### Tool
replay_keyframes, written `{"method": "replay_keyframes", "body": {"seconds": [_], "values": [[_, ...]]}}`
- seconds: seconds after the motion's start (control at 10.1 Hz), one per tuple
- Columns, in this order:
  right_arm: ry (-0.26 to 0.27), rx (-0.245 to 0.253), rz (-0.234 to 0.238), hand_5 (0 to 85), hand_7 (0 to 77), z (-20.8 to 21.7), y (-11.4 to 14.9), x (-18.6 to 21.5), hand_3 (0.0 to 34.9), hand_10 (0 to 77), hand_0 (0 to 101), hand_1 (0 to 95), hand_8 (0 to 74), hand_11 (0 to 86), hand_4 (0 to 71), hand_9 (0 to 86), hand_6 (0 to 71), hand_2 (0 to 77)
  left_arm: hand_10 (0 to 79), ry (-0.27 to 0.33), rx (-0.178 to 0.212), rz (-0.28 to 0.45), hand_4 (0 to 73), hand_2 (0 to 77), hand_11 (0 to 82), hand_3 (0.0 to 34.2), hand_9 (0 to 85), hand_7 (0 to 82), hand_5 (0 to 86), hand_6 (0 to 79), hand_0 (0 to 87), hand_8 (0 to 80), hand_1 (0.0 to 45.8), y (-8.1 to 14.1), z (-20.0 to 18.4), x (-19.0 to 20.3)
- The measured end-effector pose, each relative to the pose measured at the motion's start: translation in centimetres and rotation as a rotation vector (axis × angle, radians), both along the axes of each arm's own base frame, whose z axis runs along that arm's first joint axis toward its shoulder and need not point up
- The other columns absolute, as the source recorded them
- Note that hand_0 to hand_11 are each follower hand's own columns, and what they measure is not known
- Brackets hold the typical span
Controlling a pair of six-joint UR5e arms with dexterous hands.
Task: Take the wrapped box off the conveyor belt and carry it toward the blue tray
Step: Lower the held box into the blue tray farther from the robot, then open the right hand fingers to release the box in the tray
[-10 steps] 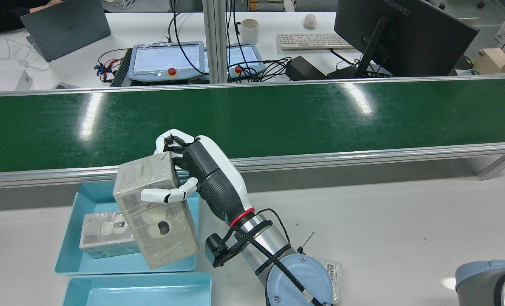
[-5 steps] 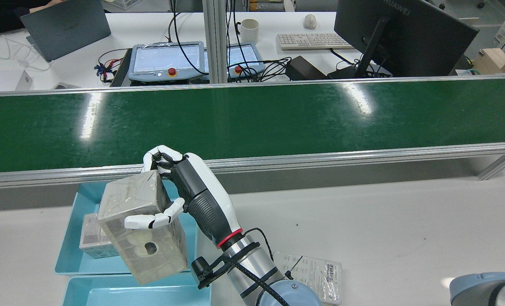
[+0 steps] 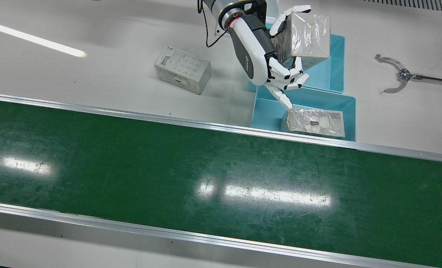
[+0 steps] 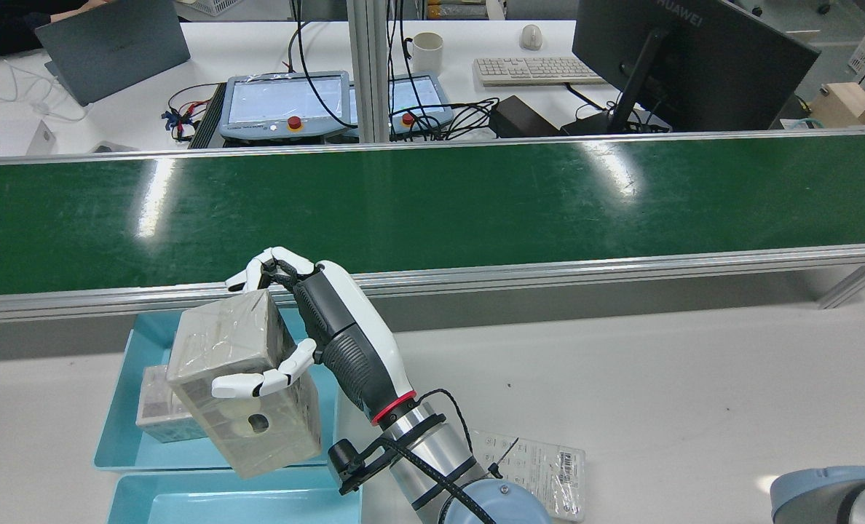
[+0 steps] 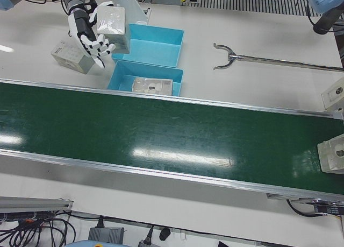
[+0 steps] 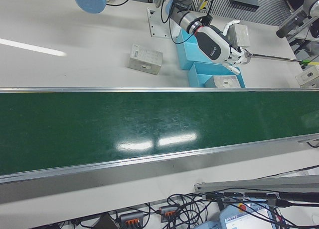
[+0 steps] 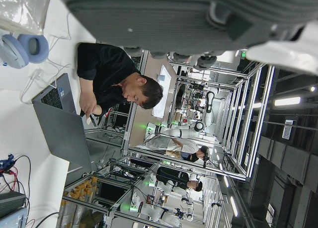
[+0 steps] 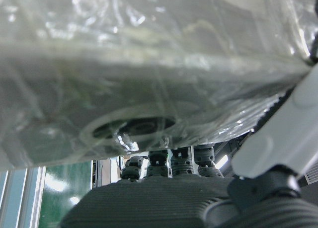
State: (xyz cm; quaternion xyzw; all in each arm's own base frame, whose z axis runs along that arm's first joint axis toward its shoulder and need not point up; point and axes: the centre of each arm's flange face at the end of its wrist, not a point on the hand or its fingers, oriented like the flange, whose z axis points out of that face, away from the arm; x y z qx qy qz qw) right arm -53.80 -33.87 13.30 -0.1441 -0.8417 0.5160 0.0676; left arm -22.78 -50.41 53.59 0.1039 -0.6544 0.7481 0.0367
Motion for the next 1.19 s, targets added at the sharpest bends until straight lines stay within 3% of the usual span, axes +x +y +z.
{"method": "replay_keyframes", "body": {"seconds": [0.1, 0.2, 0.3, 0.4, 0.49, 0.59, 0.69, 0.79, 0.89, 0.99, 1.19], "values": [[0.000, 0.000, 0.000, 68.7, 61.1, 0.00, 0.00, 0.00, 0.7, 4.9, 46, 0.0, 24.0, 8.7, 18.5, 36.5, 37.6, 30.5, 0.5, 0.000, 0.000, 0.000, 0.0, 0.5, 0.0, 0.0, 0.0, 0.0, 1.1, 0.0, 0.0, 0.0, 0.0, 0.00, 0.00, 0.00], [0.000, 0.000, 0.000, 68.7, 61.1, 0.00, 0.00, 0.00, 9.9, 4.9, 46, 0.0, 0.0, 8.7, 18.5, 18.5, 31.6, 22.4, 0.0, 0.000, 0.000, 0.000, 0.0, 1.1, 0.0, 0.0, 0.0, 0.0, 1.1, 0.0, 0.0, 0.0, 0.0, 0.00, 0.00, 0.00], [0.000, 0.000, 0.000, 67.6, 58.4, 0.00, 0.00, 0.00, 14.1, 4.4, 47, 0.5, 3.3, 9.3, 16.9, 6.5, 27.3, 22.4, 0.0, 0.000, 0.000, 0.000, 0.0, 1.1, 0.0, 0.0, 0.0, 0.0, 1.1, 0.0, 0.0, 0.0, 0.0, 0.00, 0.00, 0.00], [0.000, 0.000, 0.000, 67.6, 58.4, 0.00, 0.00, 0.00, 14.1, 4.4, 47, 0.5, 3.3, 9.3, 16.9, 6.5, 27.3, 22.4, 0.0, 0.000, 0.000, 0.000, 0.0, 0.5, 0.0, 0.0, 0.0, 0.0, 1.1, 0.0, 0.0, 0.0, 0.0, 0.00, 0.00, 0.00], [0.000, 0.000, 0.000, 62.2, 52.4, 0.00, 0.00, 0.00, 14.7, 4.4, 48, 6.0, 1.1, 9.8, 10.9, 1.6, 20.2, 22.4, 0.5, 0.000, 0.000, 0.000, 0.0, 0.5, 0.0, 0.0, 0.0, 0.5, 1.1, 0.0, 0.0, 0.0, 0.0, 0.00, 0.00, 0.00], [0.000, 0.000, 0.000, 55.1, 46.4, 0.00, 0.00, 0.00, 17.2, 4.4, 48, 18.5, 1.1, 7.1, 4.4, 1.6, 12.0, 17.5, 0.5, 0.000, 0.000, 0.000, 0.0, 0.5, 0.0, 0.0, 0.0, 0.0, 1.1, 0.0, 0.0, 0.0, 0.0, 0.00, 0.00, 0.00], [0.000, 0.000, 0.000, 36.5, 21.8, 0.00, 0.00, 0.00, 24.5, 1.1, 47, 9.3, 0.0, 3.3, 1.1, 2.2, 0.0, 15.3, 0.0, 0.000, 0.000, 0.000, 0.0, 1.1, 0.0, 0.0, 0.0, 0.0, 1.1, 0.0, 0.0, 0.0, 0.0, 0.00, 0.00, 0.00], [0.000, 0.000, 0.000, 36.5, 21.8, 0.00, 0.00, 0.00, 24.5, 1.1, 47, 9.3, 0.0, 3.3, 1.1, 2.2, 0.0, 15.3, 0.0, 0.000, 0.000, 0.000, 0.0, 1.1, 0.0, 0.0, 0.0, 0.0, 1.1, 0.0, 0.0, 0.0, 0.0, 0.00, 0.00, 0.00], [0.000, 0.000, 0.000, 22.4, 7.6, 0.00, 0.00, 0.00, 28.0, 1.1, 47, 18.5, 0.0, 3.8, 1.1, 1.6, 1.1, 12.5, 0.0, 0.000, 0.000, 0.000, 0.0, 0.5, 0.0, 0.0, 0.0, 0.0, 1.1, 0.0, 0.0, 0.0, 0.0, 0.00, 0.00, 0.00], [0.000, 0.000, 0.000, 10.4, 11.4, 0.00, 0.00, 0.00, 30.6, 1.1, 47, 14.7, 0.0, 3.8, 1.1, 1.6, 1.1, 16.4, 0.0, 0.000, 0.000, 0.000, 0.0, 1.1, 0.0, 0.0, 0.0, 0.0, 1.1, 0.0, 0.0, 0.0, 0.0, 0.00, 0.00, 0.00], [0.000, 0.000, 0.000, 12.5, 8.7, 0.00, 0.00, 0.00, 30.6, 1.1, 47, 14.7, 0.0, 3.3, 0.0, 1.6, 1.1, 16.4, 0.0, 0.000, 0.000, 0.000, 0.0, 1.1, 0.0, 0.0, 0.0, 0.0, 1.1, 0.0, 0.0, 0.0, 0.0, 0.00, 0.00, 0.00]]}}
